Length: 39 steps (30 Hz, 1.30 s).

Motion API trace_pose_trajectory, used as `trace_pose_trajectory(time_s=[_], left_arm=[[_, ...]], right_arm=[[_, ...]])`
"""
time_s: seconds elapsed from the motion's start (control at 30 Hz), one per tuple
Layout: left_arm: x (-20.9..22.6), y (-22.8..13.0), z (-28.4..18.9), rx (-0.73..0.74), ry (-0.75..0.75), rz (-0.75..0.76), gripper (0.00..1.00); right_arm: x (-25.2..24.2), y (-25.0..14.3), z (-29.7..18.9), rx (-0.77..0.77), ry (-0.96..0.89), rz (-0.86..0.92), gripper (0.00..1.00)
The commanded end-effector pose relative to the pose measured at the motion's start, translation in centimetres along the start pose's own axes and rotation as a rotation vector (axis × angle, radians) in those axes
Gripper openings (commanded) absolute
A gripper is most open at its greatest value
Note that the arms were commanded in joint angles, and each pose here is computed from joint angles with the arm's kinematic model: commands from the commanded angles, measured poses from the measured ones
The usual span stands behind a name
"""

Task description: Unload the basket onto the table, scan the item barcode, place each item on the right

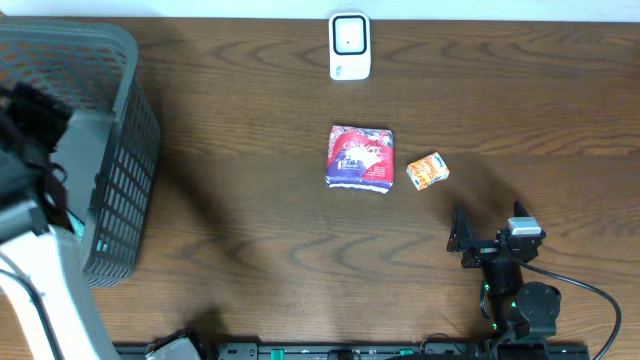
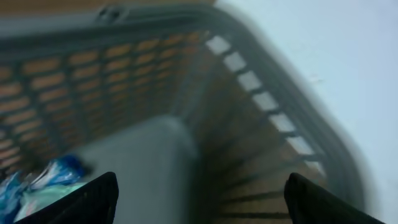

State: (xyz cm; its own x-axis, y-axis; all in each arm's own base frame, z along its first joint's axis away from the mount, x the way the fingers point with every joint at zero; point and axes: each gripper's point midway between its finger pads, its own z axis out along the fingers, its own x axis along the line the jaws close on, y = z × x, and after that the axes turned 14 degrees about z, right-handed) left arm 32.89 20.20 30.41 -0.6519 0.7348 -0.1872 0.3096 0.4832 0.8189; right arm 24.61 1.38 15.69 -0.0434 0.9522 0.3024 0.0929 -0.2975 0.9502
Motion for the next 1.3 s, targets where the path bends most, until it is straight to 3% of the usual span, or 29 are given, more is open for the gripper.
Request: trace_pose_trajectory(time_s=[0.0, 0.17, 0.37, 0.77, 1.07, 1.13, 1.23, 1.27], left_arm=[[1.6, -3.6, 4.0, 0.179, -0.001, -0.049, 0.85], [6.4, -8.3, 7.5, 0.362, 0.188, -0.062, 0.85], [12.9, -12.2, 7.6, 0.48, 0.563, -0.082, 0.85], [16.7, -19.3, 8.8, 0.676, 0.761, 0.003, 0.85], [17.0, -23.3, 10.2, 0.808, 0.734, -0.019, 0.84], [16.4, -24.2, 10.7, 0.836, 0.698, -0.041, 0.73], [15.6, -25.1, 11.3, 0.866, 0.649, -0.071, 0.29], [15.5, -25.2, 11.3, 0.867, 0.639, -0.077, 0.2]], right_arm=[[-0.1, -0.1, 0.0, 0.003, -0.004, 0.013, 0.99], [0.0, -0.1, 0.0, 0.003, -0.004, 0.013, 0.99], [-0.1, -0.1, 0.0, 0.003, -0.004, 0.013, 0.99], [0.0, -0.1, 0.0, 0.003, -0.004, 0.013, 0.99], [0.0, -0.1, 0.0, 0.003, -0.004, 0.013, 0.99], [0.0, -0.1, 0.0, 0.003, -0.004, 0.013, 0.99], [0.0, -0.1, 0.0, 0.003, -0.004, 0.013, 0.99], [0.0, -0.1, 0.0, 0.003, -0.004, 0.013, 0.99]])
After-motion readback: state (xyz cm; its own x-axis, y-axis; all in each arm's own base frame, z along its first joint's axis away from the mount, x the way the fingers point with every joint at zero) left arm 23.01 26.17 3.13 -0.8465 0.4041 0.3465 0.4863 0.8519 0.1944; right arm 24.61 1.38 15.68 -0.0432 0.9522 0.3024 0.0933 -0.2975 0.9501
